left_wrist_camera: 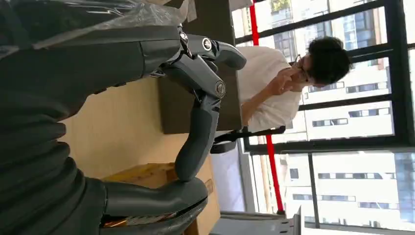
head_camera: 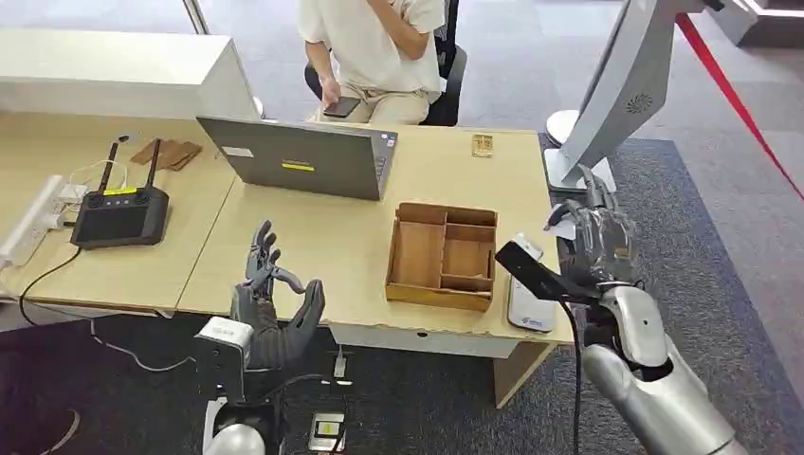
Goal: Pass the card to the sensor for recognition and then transmit it.
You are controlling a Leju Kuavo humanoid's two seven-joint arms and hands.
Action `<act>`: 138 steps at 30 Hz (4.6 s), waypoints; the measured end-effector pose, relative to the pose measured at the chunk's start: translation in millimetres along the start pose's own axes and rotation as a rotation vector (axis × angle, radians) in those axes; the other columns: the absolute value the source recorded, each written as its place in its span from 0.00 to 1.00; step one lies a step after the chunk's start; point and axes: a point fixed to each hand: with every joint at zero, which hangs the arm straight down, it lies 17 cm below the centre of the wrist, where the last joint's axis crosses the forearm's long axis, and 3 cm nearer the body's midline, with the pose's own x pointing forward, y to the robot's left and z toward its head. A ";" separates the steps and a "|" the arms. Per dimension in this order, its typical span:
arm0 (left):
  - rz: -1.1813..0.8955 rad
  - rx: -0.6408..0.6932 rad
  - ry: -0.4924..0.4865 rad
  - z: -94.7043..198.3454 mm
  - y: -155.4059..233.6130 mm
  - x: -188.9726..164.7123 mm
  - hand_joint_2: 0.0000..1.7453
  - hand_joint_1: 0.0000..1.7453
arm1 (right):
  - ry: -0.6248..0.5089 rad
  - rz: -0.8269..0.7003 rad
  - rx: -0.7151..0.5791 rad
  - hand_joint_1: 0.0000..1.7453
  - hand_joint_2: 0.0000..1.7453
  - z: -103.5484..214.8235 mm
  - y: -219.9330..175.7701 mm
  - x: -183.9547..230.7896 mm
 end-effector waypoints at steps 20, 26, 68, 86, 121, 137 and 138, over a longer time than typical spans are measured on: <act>0.046 -0.032 -0.002 -12.2 -13.3 4.8 1.00 0.00 | 0.034 -0.006 0.189 1.00 1.00 24.8 77.4 -18.6; 0.062 -0.056 0.000 -15.4 -22.7 5.2 1.00 0.00 | 0.048 -0.020 0.233 1.00 1.00 29.5 97.0 -19.3; 0.039 -0.103 0.009 -6.0 -39.7 -6.2 1.00 0.00 | 0.174 -0.015 0.376 1.00 1.00 51.6 164.8 -63.1; 0.035 -0.104 0.020 -4.4 -39.9 -8.5 1.00 0.00 | 0.214 -0.030 0.395 1.00 1.00 59.1 174.5 -75.4; 0.060 -0.126 0.011 -10.1 -49.2 -7.1 1.00 0.00 | 0.171 -0.106 0.173 1.00 1.00 -3.3 79.5 -55.9; 0.052 -0.127 0.011 -8.5 -50.9 -10.4 1.00 0.00 | 0.049 -0.179 -0.096 1.00 1.00 -69.6 -59.7 -0.1; 0.052 -0.128 0.013 -8.2 -51.3 -11.0 1.00 0.00 | 0.043 -0.181 -0.113 1.00 1.00 -72.9 -69.0 3.0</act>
